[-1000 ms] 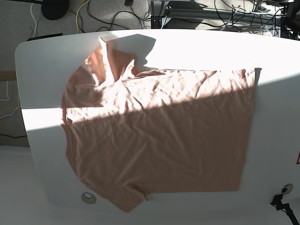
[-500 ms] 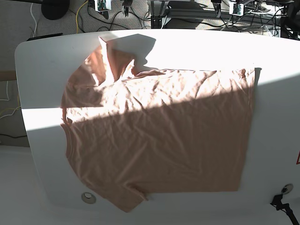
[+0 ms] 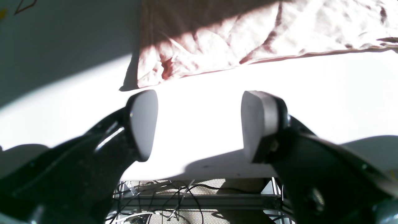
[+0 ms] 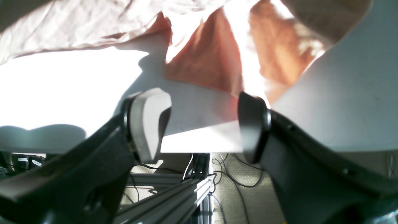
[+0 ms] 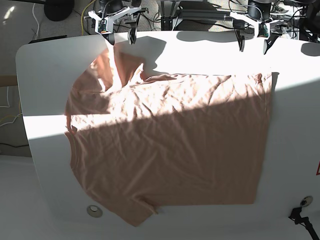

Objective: Fold the T-shirt properly
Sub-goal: 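Lower both grippers toward the shoulder edges of the peach T-shirt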

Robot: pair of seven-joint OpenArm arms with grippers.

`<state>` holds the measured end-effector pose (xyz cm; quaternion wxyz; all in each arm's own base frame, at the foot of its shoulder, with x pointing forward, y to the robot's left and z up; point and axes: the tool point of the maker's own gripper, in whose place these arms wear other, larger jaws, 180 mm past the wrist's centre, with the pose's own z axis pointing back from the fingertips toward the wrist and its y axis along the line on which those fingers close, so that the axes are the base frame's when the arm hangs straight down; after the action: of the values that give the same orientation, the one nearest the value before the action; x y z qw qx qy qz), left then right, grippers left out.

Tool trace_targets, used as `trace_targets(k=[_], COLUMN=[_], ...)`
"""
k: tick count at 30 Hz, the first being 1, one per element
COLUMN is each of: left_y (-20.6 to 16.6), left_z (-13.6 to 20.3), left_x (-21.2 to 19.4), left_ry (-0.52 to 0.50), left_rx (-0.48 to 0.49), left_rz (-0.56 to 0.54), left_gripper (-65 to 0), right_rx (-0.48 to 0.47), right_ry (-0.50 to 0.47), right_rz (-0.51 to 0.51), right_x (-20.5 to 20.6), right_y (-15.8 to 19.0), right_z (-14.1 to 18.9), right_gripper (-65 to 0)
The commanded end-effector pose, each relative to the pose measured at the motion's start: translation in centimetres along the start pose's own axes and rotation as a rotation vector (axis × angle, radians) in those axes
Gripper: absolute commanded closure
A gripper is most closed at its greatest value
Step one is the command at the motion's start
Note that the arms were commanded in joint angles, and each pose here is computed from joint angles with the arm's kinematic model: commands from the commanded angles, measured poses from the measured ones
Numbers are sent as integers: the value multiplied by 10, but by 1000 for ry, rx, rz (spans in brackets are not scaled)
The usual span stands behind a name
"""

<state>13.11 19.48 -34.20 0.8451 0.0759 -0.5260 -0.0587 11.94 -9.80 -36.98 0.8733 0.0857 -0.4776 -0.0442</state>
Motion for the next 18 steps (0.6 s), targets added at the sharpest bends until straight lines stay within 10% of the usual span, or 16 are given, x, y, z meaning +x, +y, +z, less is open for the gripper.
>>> trace_targets(k=[1,18], left_y=[9,52], left_z=[1,-23], left_x=[10,32], left_ry=[-40,-84], left_rx=[22,50], left_rz=[-10,90], left_gripper=[-390,-390], right_rx=[-35,-128], right_ry=[-53,-13], right_rz=[-48,-116], right_x=[15,18], right_y=[-14,-59], right_z=[1,-11], right_gripper=[-366,-367])
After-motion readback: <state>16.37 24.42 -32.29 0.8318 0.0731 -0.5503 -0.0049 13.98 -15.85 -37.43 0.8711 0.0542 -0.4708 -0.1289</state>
